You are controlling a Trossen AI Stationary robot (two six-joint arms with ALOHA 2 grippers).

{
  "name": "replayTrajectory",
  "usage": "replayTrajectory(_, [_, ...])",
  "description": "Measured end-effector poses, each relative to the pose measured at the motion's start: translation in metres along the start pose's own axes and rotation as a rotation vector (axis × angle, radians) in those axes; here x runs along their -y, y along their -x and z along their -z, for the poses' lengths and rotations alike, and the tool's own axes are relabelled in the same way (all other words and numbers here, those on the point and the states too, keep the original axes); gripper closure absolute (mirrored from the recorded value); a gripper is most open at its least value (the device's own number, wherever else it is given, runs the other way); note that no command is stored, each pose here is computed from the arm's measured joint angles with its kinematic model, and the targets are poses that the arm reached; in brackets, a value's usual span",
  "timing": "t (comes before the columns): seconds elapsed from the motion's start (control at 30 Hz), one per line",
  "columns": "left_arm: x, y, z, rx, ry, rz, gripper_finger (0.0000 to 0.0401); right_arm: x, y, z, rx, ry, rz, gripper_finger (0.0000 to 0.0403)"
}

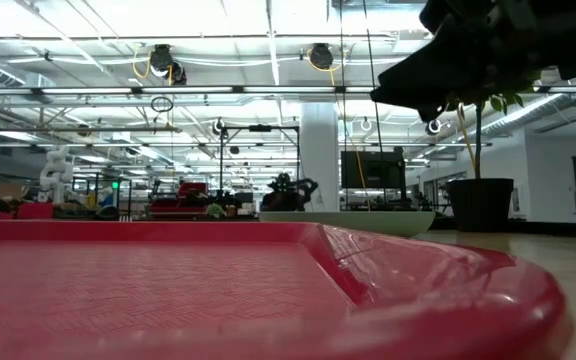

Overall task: Pick and place plate/cup/fork/spoon on tray
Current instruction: Put the blue cup on the tray, then put the light blue plate on the orange tray

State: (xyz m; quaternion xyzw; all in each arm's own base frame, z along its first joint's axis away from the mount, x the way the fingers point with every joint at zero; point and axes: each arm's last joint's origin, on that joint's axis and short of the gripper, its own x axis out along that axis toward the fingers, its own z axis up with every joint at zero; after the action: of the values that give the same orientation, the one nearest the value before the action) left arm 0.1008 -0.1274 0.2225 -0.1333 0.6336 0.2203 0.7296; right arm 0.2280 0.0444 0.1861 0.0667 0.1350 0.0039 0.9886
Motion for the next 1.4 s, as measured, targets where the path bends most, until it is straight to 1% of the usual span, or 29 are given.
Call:
replayTrajectory(0.13, [-0.001,0.000,-0.001,-0.001,0.003,0.002,0.0295,-0.002,-0.007,0.002,-0.044,0.031,0.002,0.0224])
replayTrajectory(0.23, [-0.003,0.002,-0.003,-0.019,0.003,0.011,0.0276,-0.002,-0.010,0.004,-0.078,0.042,0.008,0.0220])
replayTrajectory(0.33, [-0.006,0.008,-0.006,-0.044,0.019,0.001,0.0271,-0.002,-0.013,0.007,-0.118,0.065,-0.007,0.0222])
replayTrajectory(0.53, [-0.010,0.036,-0.016,-0.026,0.047,-0.006,0.0270,0.007,-0.013,0.012,-0.182,0.090,0.028,0.0226])
replayTrajectory(0.67, [-0.008,0.054,-0.025,0.057,0.072,0.037,0.0270,0.012,-0.013,0.015,-0.220,0.084,0.031,0.0226])
replayTrajectory(0.8, [-0.007,0.066,-0.031,0.161,0.083,0.066,0.0270,0.014,-0.017,0.021,-0.254,0.087,0.040,0.0227])
replayTrajectory(0.87, [-0.006,0.069,-0.034,0.239,0.076,0.069,0.0270,0.013,-0.023,0.021,-0.268,0.082,0.059,0.0227])
replayTrajectory(0.97, [-0.006,0.071,-0.038,0.384,0.049,0.045,0.0270,0.013,-0.036,0.021,-0.335,0.083,0.097,0.0227])
replayTrajectory(1.1, [-0.002,0.074,-0.044,0.572,0.009,0.031,0.0270,0.012,-0.057,0.019,-0.423,0.132,0.127,0.0227])
replayTrajectory(1.27, [0.003,0.076,-0.049,0.619,-0.071,0.044,0.0270,0.015,-0.072,0.019,-0.450,0.145,0.140,0.0227])
replayTrajectory(1.4, [0.004,0.075,-0.052,0.629,-0.091,0.036,0.0270,0.017,-0.075,0.026,-0.487,0.167,0.145,0.0227])
